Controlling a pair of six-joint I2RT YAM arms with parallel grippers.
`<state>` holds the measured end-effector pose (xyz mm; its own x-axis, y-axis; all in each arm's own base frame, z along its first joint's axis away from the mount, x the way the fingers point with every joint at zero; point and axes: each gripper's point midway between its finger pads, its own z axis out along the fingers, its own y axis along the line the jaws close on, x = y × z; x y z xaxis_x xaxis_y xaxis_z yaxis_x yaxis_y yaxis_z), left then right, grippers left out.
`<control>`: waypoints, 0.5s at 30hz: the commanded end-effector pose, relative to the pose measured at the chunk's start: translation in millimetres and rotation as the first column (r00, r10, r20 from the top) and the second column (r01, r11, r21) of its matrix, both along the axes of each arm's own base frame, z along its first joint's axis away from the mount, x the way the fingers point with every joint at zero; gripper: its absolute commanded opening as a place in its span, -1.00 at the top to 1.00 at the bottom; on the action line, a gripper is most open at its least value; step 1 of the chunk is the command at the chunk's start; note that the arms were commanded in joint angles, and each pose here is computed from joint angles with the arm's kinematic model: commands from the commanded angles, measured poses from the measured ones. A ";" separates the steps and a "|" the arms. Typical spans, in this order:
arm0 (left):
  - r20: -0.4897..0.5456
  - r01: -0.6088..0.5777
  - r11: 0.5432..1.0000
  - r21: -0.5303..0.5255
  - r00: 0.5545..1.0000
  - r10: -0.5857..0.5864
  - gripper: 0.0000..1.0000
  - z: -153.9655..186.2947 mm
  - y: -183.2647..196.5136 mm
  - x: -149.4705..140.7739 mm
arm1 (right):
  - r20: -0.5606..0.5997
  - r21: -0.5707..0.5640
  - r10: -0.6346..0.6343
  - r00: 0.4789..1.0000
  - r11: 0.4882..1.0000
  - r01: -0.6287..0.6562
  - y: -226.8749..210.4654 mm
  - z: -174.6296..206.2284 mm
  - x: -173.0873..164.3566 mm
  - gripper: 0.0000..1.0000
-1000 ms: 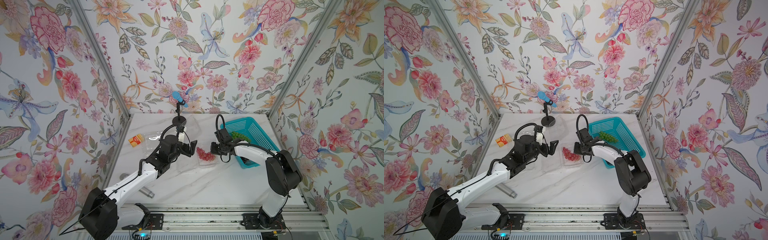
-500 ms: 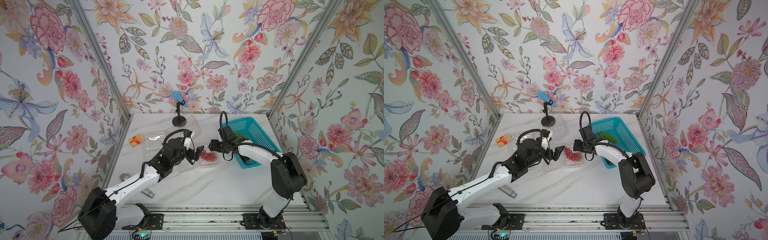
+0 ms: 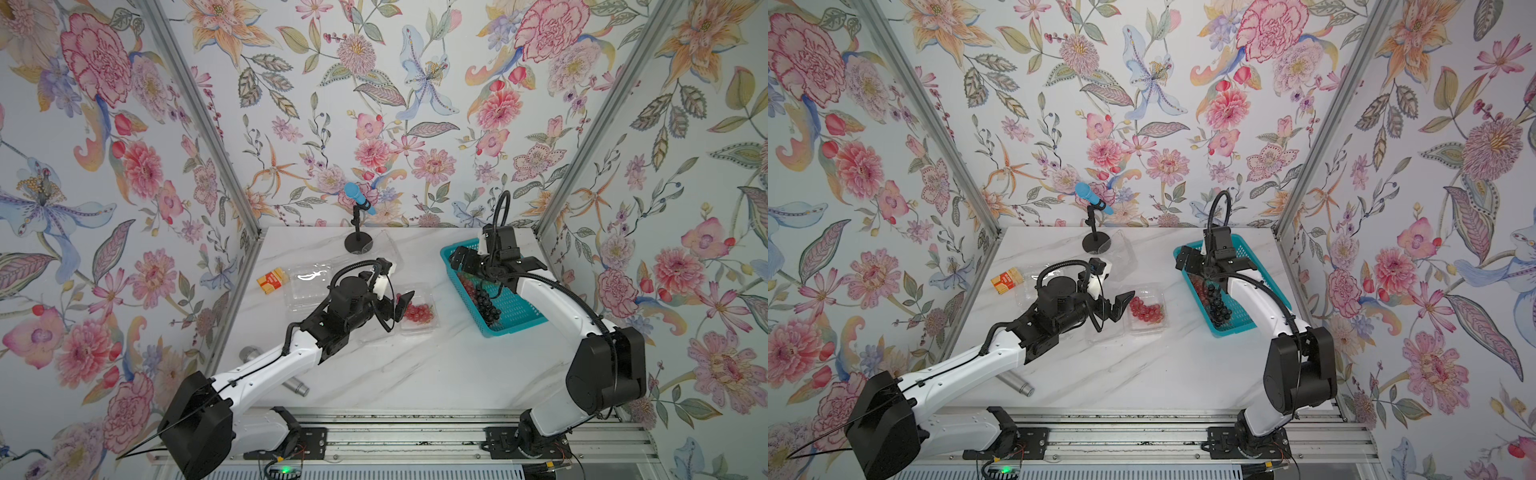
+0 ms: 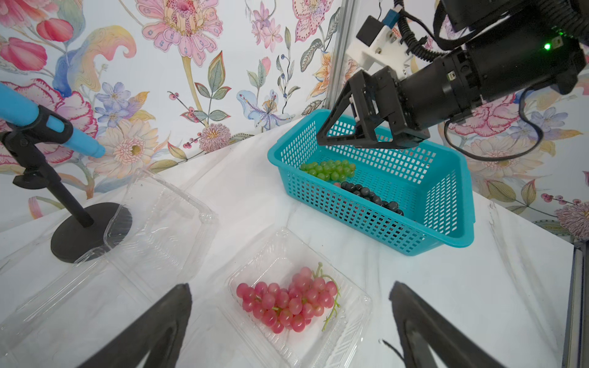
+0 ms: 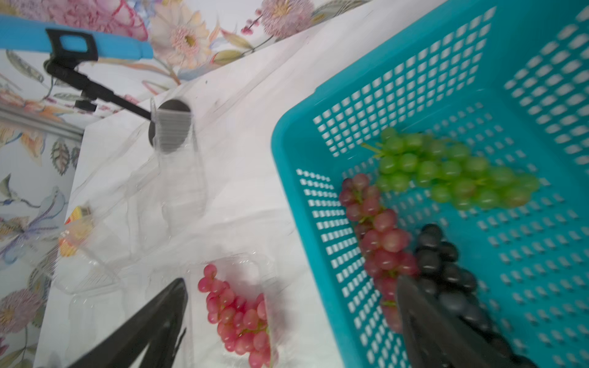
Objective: Pack grapes into containers
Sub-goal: Place the grape into the packing box, then pick up the grape from the basket.
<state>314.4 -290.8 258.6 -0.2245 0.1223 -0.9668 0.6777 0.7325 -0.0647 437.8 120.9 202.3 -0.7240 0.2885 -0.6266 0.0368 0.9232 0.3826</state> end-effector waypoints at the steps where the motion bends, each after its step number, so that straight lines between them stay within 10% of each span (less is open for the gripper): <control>1: 0.055 0.046 0.999 -0.026 0.997 -0.045 -0.99 21.7 -18.6 -0.3 | -0.066 -0.098 -0.045 0.997 0.994 0.038 -40.4 -12.1 -11.3 -0.99; 15: 0.044 0.122 0.992 -0.016 0.992 -0.121 -0.99 20.0 -64.9 -0.7 | -0.275 -0.133 -0.048 0.960 0.991 0.012 -73.9 -99.7 -57.4 -0.99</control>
<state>316.0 -342.9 262.2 -0.2132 0.1404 -0.9669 0.7363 0.6735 -0.0646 390.7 43.7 113.7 -0.8440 0.2796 -0.4576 0.1777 0.9509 0.2533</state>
